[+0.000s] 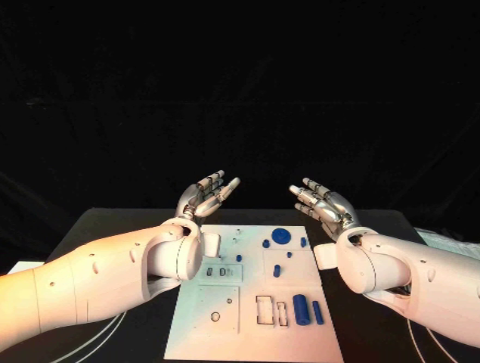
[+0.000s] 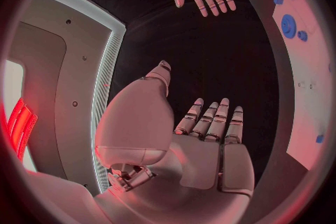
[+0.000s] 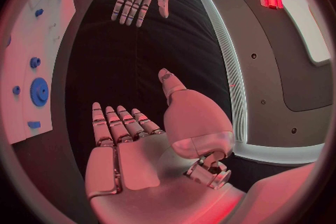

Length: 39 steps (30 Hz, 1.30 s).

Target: Assemble the parts on the task board

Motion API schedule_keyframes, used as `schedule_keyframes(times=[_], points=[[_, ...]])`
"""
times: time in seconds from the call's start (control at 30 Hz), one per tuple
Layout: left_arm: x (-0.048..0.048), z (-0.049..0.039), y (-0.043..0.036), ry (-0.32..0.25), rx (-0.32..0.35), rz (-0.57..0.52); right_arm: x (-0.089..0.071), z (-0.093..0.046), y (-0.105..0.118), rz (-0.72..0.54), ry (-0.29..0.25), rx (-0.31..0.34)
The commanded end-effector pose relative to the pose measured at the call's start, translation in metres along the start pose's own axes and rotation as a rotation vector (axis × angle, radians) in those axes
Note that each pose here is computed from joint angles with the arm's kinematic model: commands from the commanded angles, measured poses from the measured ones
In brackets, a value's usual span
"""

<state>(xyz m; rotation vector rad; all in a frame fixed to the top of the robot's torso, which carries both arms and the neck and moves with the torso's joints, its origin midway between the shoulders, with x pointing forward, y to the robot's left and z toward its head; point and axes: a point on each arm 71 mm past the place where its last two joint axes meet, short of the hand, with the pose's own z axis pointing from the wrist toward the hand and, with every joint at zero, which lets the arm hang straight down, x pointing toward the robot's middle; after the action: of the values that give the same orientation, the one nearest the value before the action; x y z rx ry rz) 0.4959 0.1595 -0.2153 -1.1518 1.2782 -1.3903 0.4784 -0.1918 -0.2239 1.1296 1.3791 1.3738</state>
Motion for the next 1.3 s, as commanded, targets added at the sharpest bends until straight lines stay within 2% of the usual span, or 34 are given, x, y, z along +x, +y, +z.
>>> schedule_keyframes(times=[0.03, 0.2, 0.37, 0.4, 0.63, 0.9, 1.13, 1.3], points=[[0.0062, 0.0011, -0.0029, 0.081, 0.026, -0.030, 0.014, 0.001, -0.002, -0.032, 0.237, 0.030], [0.0062, 0.0011, -0.0029, 0.081, 0.026, -0.030, 0.016, 0.002, -0.003, -0.049, 0.306, 0.046], [0.0062, 0.0011, -0.0029, 0.081, 0.026, -0.030, 0.016, 0.002, -0.003, -0.055, 0.327, 0.052], [-0.0089, -0.0028, -0.0041, 0.111, 0.021, -0.068, -0.009, 0.011, 0.008, -0.362, 0.249, -0.132], [-0.0117, -0.0119, -0.0095, 0.143, 0.026, -0.087, -0.017, 0.016, 0.021, -0.563, 0.223, -0.203], [-0.0082, -0.0257, -0.0180, 0.179, 0.030, -0.109, -0.019, 0.018, 0.039, -0.785, 0.227, -0.268], [-0.0063, -0.0417, -0.0296, 0.222, 0.030, -0.132, -0.022, 0.025, 0.050, -0.997, 0.233, -0.265], [-0.0061, -0.0526, -0.0367, 0.238, 0.010, -0.171, -0.019, 0.030, 0.054, -1.169, 0.249, -0.265]])
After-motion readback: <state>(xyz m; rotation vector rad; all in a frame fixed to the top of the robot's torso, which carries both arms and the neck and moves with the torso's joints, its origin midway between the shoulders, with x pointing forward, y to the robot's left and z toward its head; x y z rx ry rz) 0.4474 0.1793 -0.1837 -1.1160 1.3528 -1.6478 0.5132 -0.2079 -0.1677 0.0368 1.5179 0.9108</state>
